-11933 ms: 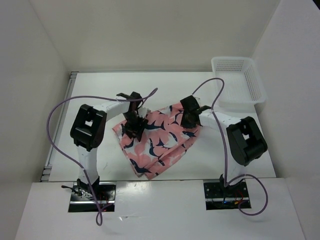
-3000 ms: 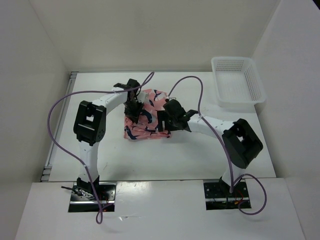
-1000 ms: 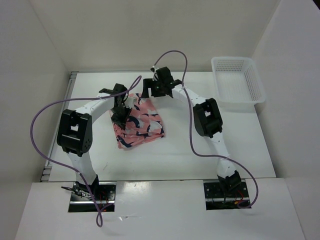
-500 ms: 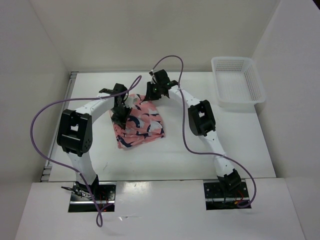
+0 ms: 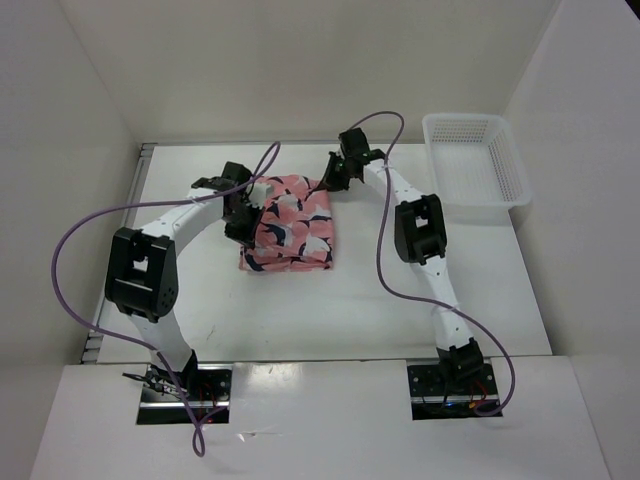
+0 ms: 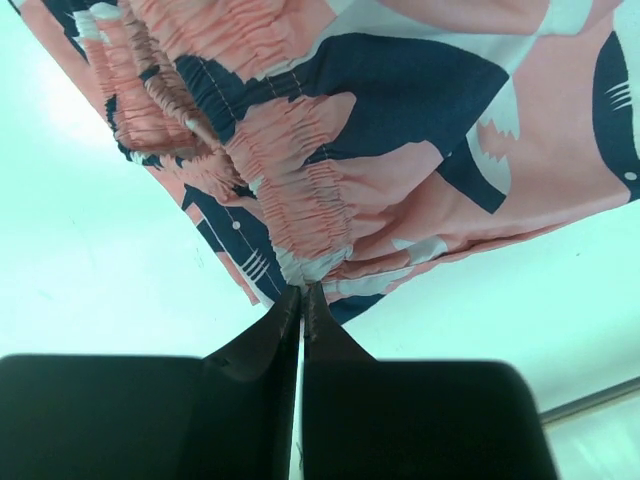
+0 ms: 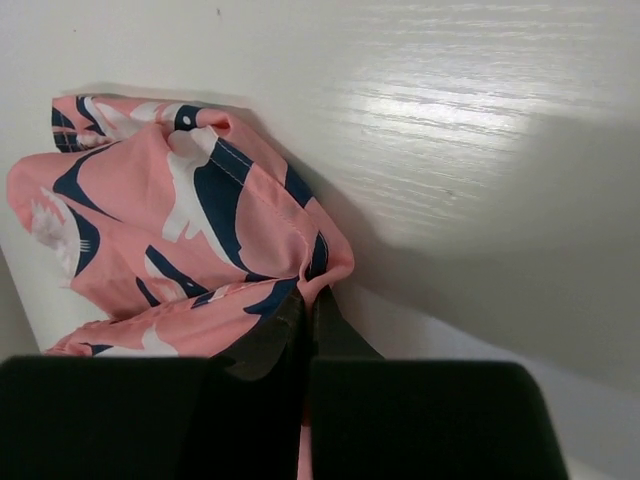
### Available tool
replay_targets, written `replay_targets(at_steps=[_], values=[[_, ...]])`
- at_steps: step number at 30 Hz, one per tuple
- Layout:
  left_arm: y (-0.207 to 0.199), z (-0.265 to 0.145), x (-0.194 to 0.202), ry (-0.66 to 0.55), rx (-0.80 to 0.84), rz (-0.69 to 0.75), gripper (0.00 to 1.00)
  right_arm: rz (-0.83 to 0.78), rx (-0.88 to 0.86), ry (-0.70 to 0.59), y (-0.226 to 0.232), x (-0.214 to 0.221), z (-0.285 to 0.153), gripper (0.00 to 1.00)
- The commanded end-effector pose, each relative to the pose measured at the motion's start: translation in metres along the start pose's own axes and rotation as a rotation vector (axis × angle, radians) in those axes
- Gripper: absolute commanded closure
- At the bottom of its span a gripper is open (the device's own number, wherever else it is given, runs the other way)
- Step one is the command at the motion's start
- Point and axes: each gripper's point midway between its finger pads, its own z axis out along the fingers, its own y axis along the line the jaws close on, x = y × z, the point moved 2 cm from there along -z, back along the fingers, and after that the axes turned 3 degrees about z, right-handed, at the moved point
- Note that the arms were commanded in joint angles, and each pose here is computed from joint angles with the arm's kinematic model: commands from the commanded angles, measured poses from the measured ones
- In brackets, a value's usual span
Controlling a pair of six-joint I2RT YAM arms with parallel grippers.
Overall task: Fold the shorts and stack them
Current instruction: Fold the shorts
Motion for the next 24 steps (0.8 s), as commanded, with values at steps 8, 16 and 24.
replay_targets(at_steps=[8,16,24], values=[[0.010,0.004,0.007,0.072,-0.042,-0.011,0.84,-0.071,-0.047,-0.137,0.019,-0.053,-0.036,0.30],[0.014,-0.042,-0.035,-0.103,-0.050,-0.010,0.44,-0.249,0.053,-0.294,0.051,-0.076,-0.121,0.19],[0.043,-0.053,-0.070,-0.230,-0.153,-0.027,0.37,-0.446,0.148,-0.294,0.072,0.049,-0.152,0.79]])
